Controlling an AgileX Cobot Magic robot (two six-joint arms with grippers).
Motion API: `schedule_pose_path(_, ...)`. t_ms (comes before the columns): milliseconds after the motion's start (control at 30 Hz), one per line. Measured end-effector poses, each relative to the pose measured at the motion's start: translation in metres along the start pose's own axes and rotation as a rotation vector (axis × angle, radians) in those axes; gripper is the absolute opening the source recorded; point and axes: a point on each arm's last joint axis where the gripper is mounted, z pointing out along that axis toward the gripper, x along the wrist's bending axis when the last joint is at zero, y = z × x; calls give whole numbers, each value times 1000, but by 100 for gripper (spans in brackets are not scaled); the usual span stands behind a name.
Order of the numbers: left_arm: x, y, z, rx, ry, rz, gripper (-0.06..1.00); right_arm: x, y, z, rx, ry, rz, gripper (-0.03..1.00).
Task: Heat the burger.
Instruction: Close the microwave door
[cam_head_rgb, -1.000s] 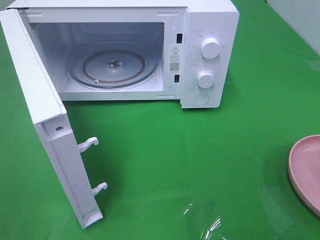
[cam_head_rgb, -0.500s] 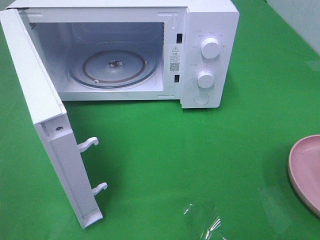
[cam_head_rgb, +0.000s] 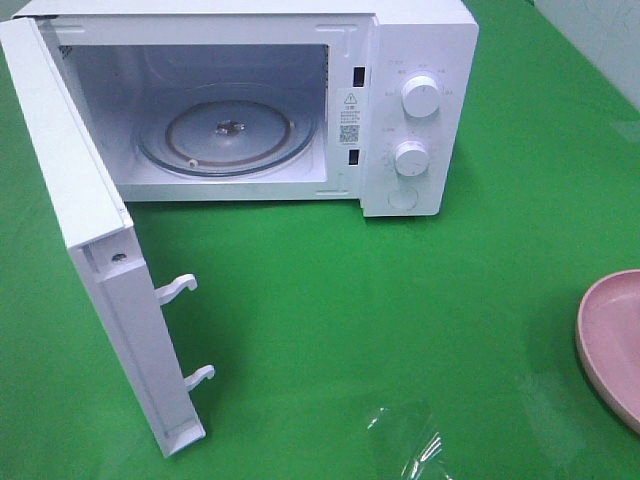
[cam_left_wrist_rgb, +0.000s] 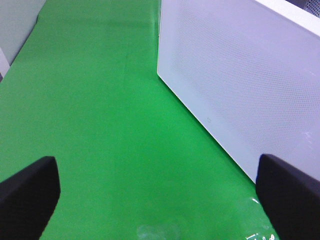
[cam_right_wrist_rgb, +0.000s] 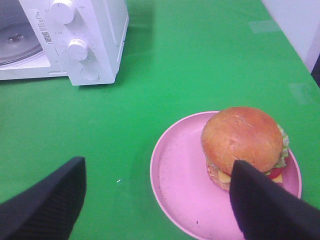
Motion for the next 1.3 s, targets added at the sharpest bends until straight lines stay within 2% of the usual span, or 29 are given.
schedule_pose_path(133,0,1,0,-5,2,1,98,0,0,0,0,0,0,76)
schedule_pose_path(300,1,12,-7,-75,17,9,84,0,0,0,0,0,0,76)
schedule_pose_path(333,2,18,-5,-88,21,10,72,0,0,0,0,0,0,76)
schedule_pose_path(367,2,18,-5,-88,21,10,72,0,0,0,0,0,0,76)
schedule_pose_path(400,2,23,0,-84,22,8,56,0,0,0,0,0,0,76)
schedule_pose_path(433,2,23,0,-84,22,8,56,0,0,0,0,0,0,76)
schedule_pose_path(467,3,29,6,-84,25,8,42,0,0,0,0,0,0,76)
schedule_pose_path(500,3,33,9,-87,27,7,34,0,0,0,0,0,0,76)
schedule_pose_path(533,3,33,9,-87,27,7,34,0,0,0,0,0,0,76)
schedule_pose_path(567,4,40,16,-98,29,6,22,0,0,0,0,0,0,76)
schedule_pose_path(600,4,40,16,-98,29,6,22,0,0,0,0,0,0,76)
schedule_pose_path(633,5,48,25,-99,32,5,10,0,0,0,0,0,0,76)
schedule_pose_path(667,6,55,34,-101,34,3,5,0,0,0,0,0,0,76)
schedule_pose_path(700,6,55,34,-101,34,3,5,0,0,0,0,0,0,76)
schedule_pose_path(733,6,58,39,-102,35,3,0,0,0,0,0,0,0,76)
schedule_pose_path(933,9,74,69,-131,47,4,0,0,0,0,0,0,0,76)
schedule_pose_path(1133,12,66,96,-167,52,-5,0,0,0,0,0,0,0,76)
schedule_pose_path(1200,13,53,115,-181,53,-26,0,0,0,0,0,0,0,76)
schedule_pose_path(1300,14,51,119,-185,55,-27,0,0,0,0,0,0,0,76)
